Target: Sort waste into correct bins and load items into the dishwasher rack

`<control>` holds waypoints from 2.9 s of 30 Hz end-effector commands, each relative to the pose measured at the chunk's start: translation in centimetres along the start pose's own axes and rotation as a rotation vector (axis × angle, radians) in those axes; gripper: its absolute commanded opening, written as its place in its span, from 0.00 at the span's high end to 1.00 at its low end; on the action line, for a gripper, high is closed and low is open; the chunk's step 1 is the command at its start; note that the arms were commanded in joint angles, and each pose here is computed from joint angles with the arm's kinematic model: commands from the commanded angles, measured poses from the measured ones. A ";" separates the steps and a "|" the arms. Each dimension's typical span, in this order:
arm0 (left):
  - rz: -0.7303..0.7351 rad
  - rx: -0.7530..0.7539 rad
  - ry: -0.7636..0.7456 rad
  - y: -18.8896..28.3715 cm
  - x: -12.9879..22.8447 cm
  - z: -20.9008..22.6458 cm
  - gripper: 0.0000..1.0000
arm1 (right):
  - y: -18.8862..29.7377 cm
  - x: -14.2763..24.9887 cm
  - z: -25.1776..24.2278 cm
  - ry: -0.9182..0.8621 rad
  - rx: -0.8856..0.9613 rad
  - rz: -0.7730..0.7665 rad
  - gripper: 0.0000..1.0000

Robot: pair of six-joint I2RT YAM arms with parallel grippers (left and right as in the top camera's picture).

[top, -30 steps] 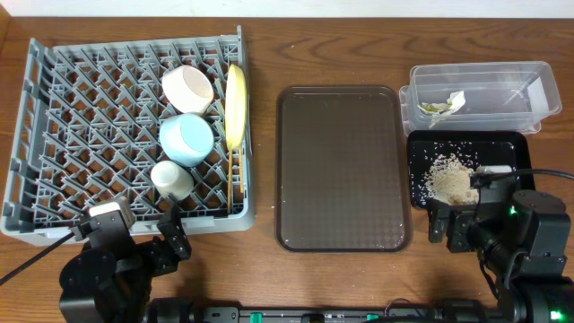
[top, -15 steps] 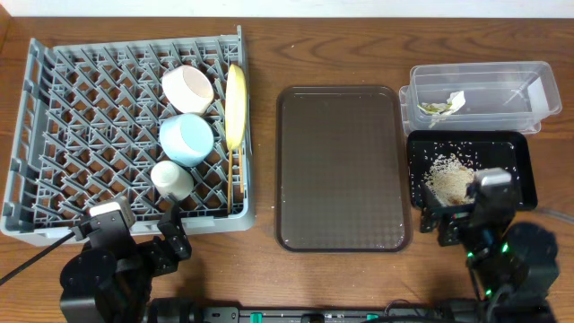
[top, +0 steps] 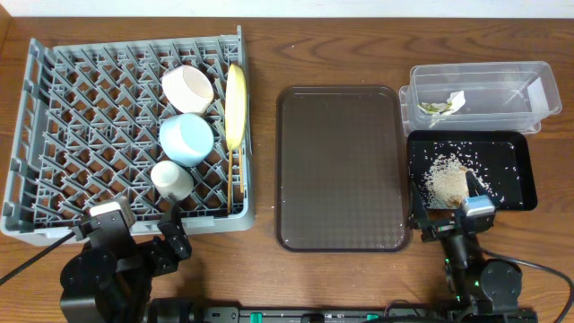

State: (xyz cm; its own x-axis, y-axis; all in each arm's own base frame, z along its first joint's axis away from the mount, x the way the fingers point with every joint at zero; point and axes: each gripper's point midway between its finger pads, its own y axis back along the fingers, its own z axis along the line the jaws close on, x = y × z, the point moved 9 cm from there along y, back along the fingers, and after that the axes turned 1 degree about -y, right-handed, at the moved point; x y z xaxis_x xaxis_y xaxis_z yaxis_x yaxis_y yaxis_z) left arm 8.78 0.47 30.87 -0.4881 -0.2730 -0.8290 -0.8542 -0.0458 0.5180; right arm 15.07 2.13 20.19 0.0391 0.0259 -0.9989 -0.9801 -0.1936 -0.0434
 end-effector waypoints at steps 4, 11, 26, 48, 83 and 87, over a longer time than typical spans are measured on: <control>-0.003 -0.007 -0.014 0.0 0.0 0.1 0.07 | -0.3 3.4 0.1 0.057 -0.016 0.083 0.01; -0.003 -0.007 -0.014 0.0 0.0 0.1 0.07 | -0.3 3.9 0.0 0.045 -0.012 0.119 0.01; -0.003 -0.007 -0.014 0.0 0.0 0.1 0.07 | -0.3 3.9 0.0 0.044 -0.012 0.120 0.01; -0.006 -0.045 -0.029 -3.4 3.8 1.4 0.07 | -0.3 3.9 0.0 0.045 -0.011 0.120 0.01; -0.385 0.047 -0.150 -13.9 9.7 2.6 0.07 | -0.3 3.9 0.0 0.044 -0.012 0.120 0.01; -0.385 0.047 -0.150 -13.9 9.7 2.6 0.07 | -0.3 3.9 0.0 0.044 -0.012 0.120 0.01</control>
State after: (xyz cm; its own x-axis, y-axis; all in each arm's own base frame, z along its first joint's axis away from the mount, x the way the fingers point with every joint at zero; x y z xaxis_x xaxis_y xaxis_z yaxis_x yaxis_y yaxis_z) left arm 15.54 0.95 16.15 -0.0938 -0.1193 -0.9884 -0.9921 -0.0722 0.1029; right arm 15.54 2.16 16.43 -0.0682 -0.0287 -0.9973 -0.9784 -0.1935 0.0725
